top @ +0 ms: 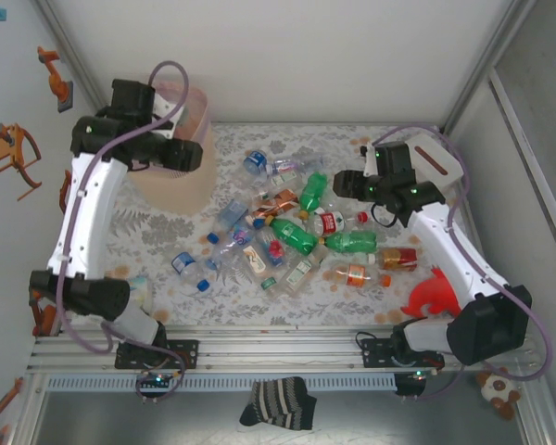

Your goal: Put the plastic bottles in the bin

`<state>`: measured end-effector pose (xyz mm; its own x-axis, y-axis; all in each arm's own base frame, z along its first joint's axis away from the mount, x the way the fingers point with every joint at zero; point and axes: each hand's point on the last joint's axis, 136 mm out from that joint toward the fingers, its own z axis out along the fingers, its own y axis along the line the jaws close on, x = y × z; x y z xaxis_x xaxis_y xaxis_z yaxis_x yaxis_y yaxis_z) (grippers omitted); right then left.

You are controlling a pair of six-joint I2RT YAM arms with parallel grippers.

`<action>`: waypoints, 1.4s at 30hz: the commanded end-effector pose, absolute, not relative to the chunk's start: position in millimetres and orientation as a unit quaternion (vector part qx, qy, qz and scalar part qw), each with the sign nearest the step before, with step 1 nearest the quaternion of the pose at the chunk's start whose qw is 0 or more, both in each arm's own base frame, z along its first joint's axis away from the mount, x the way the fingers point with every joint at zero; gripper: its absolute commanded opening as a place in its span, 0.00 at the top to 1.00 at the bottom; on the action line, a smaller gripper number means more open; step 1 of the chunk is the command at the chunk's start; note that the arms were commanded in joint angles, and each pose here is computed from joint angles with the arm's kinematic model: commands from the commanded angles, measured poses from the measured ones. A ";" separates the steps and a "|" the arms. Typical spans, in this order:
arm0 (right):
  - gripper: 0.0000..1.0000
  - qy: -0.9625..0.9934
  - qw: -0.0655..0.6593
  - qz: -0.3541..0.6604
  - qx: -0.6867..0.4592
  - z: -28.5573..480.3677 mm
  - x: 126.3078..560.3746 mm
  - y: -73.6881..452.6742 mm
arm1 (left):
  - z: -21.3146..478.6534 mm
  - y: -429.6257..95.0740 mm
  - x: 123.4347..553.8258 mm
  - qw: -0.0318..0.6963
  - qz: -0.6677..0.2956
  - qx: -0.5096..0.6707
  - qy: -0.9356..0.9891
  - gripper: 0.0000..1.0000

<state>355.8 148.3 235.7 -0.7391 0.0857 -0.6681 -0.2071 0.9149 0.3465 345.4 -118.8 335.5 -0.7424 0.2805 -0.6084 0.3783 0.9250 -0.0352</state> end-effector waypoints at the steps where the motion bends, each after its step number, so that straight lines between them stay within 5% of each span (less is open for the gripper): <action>1: 0.32 0.909 0.356 0.212 -0.046 243.9 354.4 154.9 | 327.0 -128.2 323.9 0.319 -0.091 0.160 0.930 0.25; 6: 0.32 0.908 0.352 0.222 -0.050 244.1 355.8 159.4 | 273.3 -113.6 290.0 0.289 -0.071 0.062 0.953 0.26; 14: 0.32 0.909 0.336 0.240 -0.058 235.1 357.9 168.7 | 200.5 -72.2 250.2 0.271 -0.098 -0.275 0.917 0.26; 19: 0.32 0.909 0.333 0.245 -0.061 233.0 359.0 171.8 | 155.0 -46.8 218.1 0.201 -0.022 -0.385 0.900 0.25; 42: 0.32 0.913 0.328 0.237 -0.059 225.8 360.1 171.1 | 40.0 -78.0 216.2 0.047 0.014 -0.353 0.934 0.15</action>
<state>357.0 167.8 219.9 -0.7926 0.0563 -0.6072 -0.2452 0.8822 0.4020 217.1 -72.6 48.8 -0.7225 -0.6805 -0.1217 -0.6856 0.7280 -0.0008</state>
